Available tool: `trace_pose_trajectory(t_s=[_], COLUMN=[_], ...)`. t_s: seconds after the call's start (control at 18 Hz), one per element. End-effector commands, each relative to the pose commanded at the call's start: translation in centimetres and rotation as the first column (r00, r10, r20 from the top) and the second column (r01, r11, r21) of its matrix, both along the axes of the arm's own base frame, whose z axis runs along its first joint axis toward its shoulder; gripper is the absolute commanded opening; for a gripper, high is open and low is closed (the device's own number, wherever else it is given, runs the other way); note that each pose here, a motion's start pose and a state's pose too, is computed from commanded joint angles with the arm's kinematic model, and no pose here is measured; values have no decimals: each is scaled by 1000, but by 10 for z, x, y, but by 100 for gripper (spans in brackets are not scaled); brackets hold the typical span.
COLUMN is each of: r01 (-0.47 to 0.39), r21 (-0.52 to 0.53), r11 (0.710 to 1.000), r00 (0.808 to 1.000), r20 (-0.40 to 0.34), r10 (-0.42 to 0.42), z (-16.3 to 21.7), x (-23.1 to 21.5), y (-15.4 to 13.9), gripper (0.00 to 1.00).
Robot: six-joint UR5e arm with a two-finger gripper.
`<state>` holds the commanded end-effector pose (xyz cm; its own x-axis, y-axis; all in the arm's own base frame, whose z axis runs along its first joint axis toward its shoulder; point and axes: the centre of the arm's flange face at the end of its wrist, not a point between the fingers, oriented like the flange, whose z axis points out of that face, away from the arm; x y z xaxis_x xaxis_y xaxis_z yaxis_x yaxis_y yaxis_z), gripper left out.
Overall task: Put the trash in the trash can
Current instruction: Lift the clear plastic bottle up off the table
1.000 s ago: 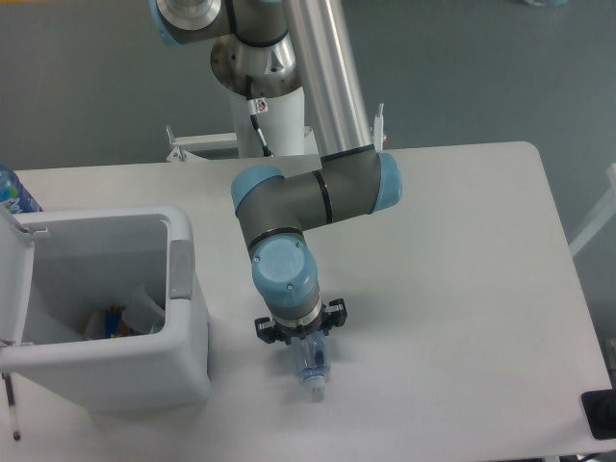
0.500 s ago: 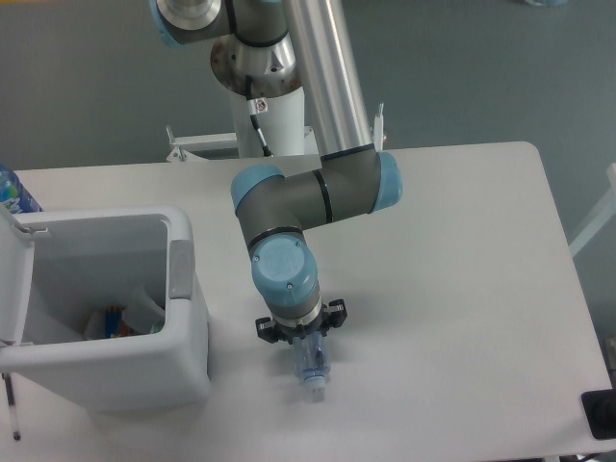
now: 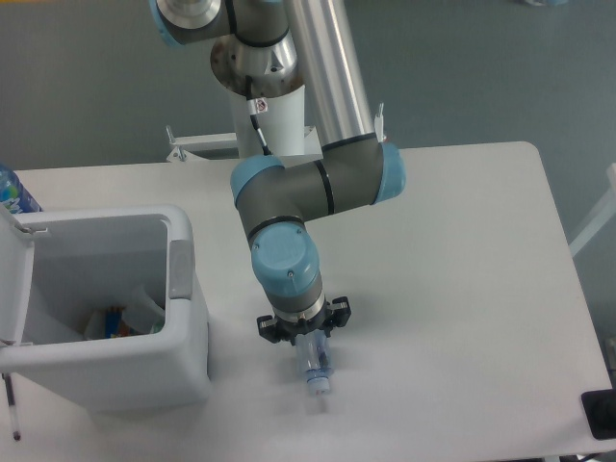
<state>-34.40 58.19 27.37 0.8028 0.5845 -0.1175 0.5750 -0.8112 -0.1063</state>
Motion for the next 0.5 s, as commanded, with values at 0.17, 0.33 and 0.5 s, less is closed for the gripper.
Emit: trace_pose_trajectory(t_s=[0.17, 0.33, 0.5], r01=[-17, -94, -110], r21=[139, 302, 451], r11=[990, 949, 886], r00=[997, 985, 962], r20=[-75, -108, -174], r10=[28, 132, 208], z=[86, 151, 202], x=[-13, -25, -24], y=[4, 12, 11], gripper=[60, 59, 55])
